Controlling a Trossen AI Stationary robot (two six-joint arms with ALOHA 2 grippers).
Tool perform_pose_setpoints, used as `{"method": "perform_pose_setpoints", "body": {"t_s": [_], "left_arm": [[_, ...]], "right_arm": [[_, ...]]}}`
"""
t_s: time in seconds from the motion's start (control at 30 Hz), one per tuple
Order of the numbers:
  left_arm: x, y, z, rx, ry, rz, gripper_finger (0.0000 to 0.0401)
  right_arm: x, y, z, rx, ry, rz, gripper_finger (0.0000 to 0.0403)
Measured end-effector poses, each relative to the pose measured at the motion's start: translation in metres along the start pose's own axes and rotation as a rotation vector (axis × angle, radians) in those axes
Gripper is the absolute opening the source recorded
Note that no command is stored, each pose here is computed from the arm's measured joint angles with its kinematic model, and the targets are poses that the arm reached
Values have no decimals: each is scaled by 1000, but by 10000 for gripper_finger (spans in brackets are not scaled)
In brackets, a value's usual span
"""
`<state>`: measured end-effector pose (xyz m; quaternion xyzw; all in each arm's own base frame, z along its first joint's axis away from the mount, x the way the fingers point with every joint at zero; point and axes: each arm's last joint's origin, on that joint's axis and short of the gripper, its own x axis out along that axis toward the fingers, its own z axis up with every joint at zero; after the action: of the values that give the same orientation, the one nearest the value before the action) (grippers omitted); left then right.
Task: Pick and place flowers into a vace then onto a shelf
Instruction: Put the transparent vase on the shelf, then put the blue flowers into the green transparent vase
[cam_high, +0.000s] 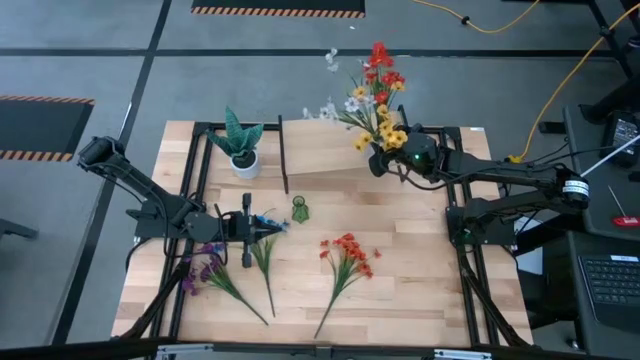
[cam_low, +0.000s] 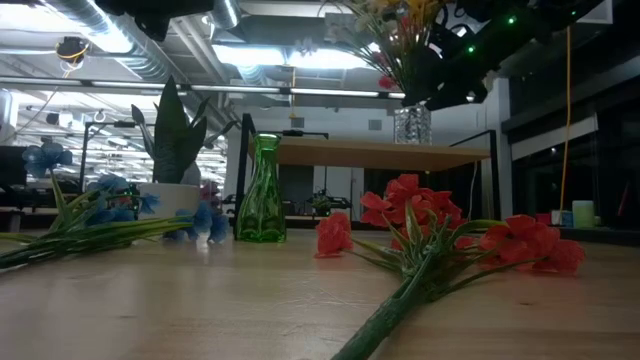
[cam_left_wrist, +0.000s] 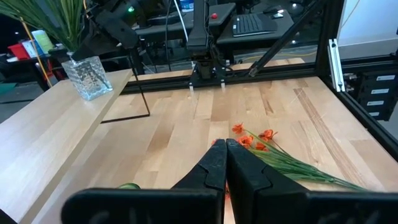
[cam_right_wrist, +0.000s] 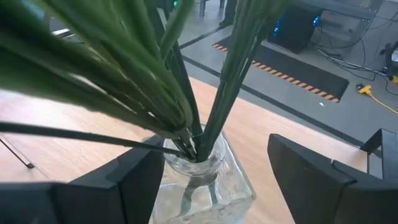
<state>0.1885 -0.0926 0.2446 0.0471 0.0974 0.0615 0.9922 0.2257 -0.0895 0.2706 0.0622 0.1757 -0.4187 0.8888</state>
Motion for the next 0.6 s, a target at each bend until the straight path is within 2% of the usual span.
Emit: {"method": "perform_pose_setpoints", "body": {"t_s": [0.4,0.6], "left_arm": [[0,0,0,1,2,0,3],[0,0,0,3,2,0,4]], "right_arm": [[-8,-5,6,-16,-36,10,283],[-21,-9,14,5,-69,87,283]]}}
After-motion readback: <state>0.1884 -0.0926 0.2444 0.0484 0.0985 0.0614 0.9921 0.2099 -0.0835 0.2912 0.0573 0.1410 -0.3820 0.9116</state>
